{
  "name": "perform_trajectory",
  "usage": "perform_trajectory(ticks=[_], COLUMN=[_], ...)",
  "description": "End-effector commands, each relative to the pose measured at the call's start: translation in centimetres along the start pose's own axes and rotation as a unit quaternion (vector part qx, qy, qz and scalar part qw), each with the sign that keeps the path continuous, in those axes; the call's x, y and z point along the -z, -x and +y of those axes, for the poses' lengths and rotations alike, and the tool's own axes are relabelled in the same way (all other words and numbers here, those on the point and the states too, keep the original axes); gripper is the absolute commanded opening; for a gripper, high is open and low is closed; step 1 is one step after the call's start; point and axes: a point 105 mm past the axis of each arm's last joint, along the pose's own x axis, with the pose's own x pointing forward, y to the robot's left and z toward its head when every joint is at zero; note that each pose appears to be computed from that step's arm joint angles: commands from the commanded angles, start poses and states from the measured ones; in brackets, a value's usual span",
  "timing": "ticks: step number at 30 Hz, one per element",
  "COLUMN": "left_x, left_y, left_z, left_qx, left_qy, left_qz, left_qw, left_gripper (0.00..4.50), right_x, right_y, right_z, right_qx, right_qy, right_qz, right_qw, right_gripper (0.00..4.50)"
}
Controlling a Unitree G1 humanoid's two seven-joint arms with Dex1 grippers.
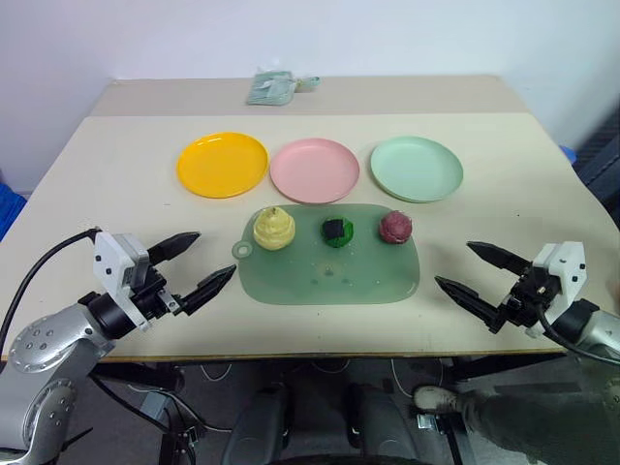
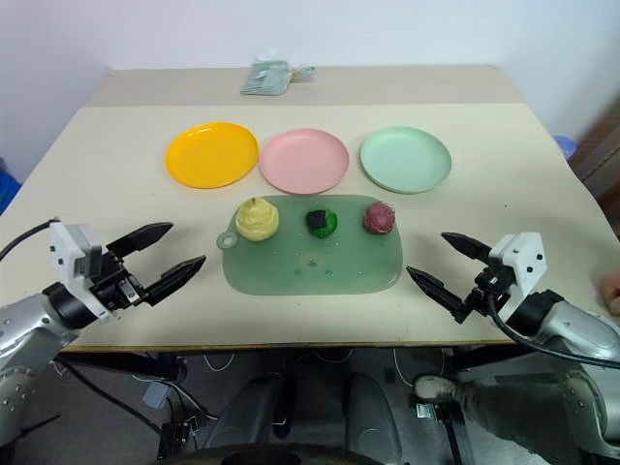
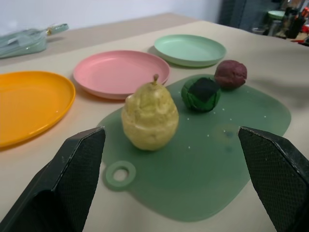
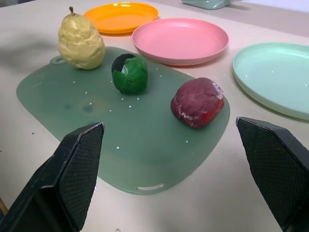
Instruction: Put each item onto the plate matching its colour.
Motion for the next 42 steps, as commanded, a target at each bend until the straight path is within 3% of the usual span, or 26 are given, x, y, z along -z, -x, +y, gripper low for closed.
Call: perform_trajectory(ticks=[1, 15, 20, 27, 41, 42], left_x=[-0.4, -1.0, 0.4, -0.1, 2.3, 2.3], left_y=[-0.2, -2.8, -4.8, -9.0, -13.4, -13.6], left_z=[-0.6, 0.1, 1.1, 2.1, 1.8, 1.8], left_qx=[0.014, -0.031, -0.075, -0.116, -0.103, -0.104], left_qy=[-0.011, 0.011, 0.037, 0.076, 0.085, 0.083], left_qz=[0.002, -0.040, 0.007, 0.005, 0.071, 0.071], left_qw=[1.000, 0.999, 0.996, 0.990, 0.988, 0.989], left_gripper=[4.50, 4.50, 4.50, 4.50, 4.50, 4.24], right_x=[-1.1, -2.3, -3.7, -4.6, -5.8, -5.9], right_y=[0.1, -2.2, -3.3, -4.5, -6.4, -6.5], right_z=[0.0, 0.8, 1.9, 2.7, 3.6, 3.6], right_qx=[-0.001, -0.084, -0.150, -0.214, -0.218, -0.215], right_qy=[0.024, 0.048, 0.067, 0.098, 0.122, 0.123], right_qz=[-0.008, -0.043, -0.076, -0.088, -0.102, -0.103], right_qw=[1.000, 0.994, 0.983, 0.968, 0.963, 0.963], right_gripper=[4.47, 4.47, 4.47, 4.47, 4.47, 4.50])
